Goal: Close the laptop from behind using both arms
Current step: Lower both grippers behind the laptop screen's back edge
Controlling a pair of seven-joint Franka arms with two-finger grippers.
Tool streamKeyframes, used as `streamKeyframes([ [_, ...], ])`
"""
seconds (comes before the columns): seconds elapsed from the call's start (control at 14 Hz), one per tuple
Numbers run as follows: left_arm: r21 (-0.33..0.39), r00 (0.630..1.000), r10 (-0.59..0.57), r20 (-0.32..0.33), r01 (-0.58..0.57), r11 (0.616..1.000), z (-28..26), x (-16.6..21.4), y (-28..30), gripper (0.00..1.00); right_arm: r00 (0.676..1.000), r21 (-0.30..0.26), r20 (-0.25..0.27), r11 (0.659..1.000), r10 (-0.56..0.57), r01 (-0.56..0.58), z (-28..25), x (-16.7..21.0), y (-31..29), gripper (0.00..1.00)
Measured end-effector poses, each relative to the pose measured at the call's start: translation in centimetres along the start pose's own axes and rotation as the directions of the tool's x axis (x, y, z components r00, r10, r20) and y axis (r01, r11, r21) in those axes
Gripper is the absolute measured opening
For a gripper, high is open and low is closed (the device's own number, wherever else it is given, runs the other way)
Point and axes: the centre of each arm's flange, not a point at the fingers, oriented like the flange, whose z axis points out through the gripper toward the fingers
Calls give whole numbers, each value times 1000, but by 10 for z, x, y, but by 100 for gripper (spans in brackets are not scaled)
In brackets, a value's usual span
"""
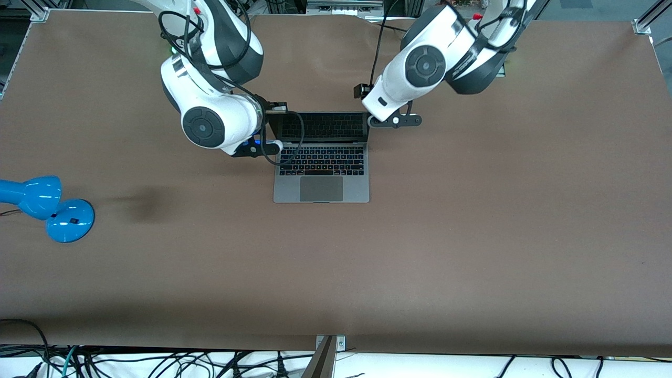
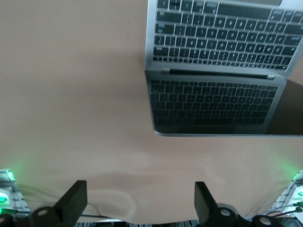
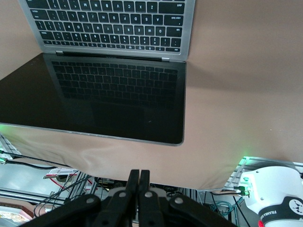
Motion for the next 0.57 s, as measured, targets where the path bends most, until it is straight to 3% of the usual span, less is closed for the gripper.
streamKeyframes([
  [0.36,4,997,-75,29,75,997,35,0,22,100,998,-24,57,1000,17,-16,29,21,0,6],
  [0.57,-1,996,-87,28,87,996,34,1,24,87,996,-41,88,999,22,-18,47,31,-2,6],
])
